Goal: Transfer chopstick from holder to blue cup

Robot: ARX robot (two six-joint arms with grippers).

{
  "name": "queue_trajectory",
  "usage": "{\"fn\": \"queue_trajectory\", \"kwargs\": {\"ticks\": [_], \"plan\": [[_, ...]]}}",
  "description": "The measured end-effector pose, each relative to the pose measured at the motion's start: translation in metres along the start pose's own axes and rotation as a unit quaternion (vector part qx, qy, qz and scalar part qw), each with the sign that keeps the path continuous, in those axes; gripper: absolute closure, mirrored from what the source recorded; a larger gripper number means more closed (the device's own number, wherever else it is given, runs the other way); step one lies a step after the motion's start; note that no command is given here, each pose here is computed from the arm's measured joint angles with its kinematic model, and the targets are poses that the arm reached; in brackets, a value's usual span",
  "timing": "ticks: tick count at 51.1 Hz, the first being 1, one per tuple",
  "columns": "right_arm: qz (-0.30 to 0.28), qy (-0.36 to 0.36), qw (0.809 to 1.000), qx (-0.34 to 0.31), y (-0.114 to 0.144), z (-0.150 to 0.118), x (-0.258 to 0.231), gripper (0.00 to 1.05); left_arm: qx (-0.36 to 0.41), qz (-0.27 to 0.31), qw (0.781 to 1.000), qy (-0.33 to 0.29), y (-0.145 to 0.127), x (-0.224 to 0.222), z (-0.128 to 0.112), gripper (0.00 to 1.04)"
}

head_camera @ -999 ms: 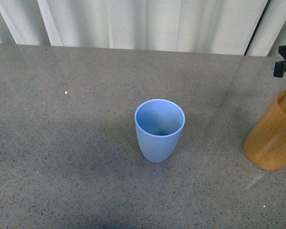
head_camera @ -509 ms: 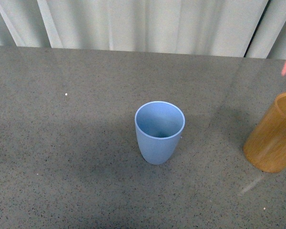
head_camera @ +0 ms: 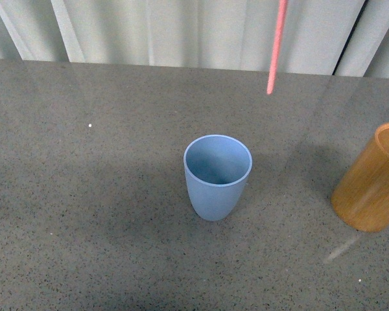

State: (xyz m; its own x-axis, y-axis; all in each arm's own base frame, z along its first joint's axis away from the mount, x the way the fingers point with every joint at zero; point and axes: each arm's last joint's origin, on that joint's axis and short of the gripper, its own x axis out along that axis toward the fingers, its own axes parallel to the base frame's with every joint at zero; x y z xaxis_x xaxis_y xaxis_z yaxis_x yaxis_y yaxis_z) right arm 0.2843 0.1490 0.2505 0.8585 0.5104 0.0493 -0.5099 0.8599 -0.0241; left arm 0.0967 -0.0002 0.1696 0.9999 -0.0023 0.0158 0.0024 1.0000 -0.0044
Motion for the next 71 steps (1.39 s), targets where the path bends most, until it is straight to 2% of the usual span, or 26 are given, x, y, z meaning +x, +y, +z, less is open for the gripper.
{"fn": "queue_trajectory", "kwargs": {"ticks": [15, 46, 49, 54, 58, 66, 71], "plan": [[0.029, 0.031, 0.999, 0.017, 0.029, -0.033, 0.011, 1.03, 0.000, 0.000, 1.000, 0.000, 0.000, 0.000, 0.000, 0.07], [0.022, 0.094, 0.995, 0.031, 0.037, -0.096, 0.011, 1.03, 0.000, 0.000, 1.000, 0.000, 0.000, 0.000, 0.000, 0.07], [0.020, 0.098, 0.994, 0.031, 0.038, -0.099, 0.011, 0.95, 0.000, 0.000, 1.000, 0.000, 0.000, 0.000, 0.000, 0.07], [0.014, 0.103, 0.994, 0.035, 0.037, -0.099, 0.010, 0.73, 0.000, 0.000, 1.000, 0.000, 0.000, 0.000, 0.000, 0.07], [0.005, 0.105, 0.994, 0.038, 0.035, -0.094, 0.009, 0.61, 0.000, 0.000, 1.000, 0.000, 0.000, 0.000, 0.000, 0.07], [-0.019, 0.082, 0.996, 0.043, 0.025, -0.068, 0.000, 0.38, 0.000, 0.000, 1.000, 0.000, 0.000, 0.000, 0.000, 0.07], [-0.055, 0.067, 0.995, 0.042, 0.012, -0.046, -0.013, 0.22, 0.000, 0.000, 1.000, 0.000, 0.000, 0.000, 0.000, 0.07]]}}
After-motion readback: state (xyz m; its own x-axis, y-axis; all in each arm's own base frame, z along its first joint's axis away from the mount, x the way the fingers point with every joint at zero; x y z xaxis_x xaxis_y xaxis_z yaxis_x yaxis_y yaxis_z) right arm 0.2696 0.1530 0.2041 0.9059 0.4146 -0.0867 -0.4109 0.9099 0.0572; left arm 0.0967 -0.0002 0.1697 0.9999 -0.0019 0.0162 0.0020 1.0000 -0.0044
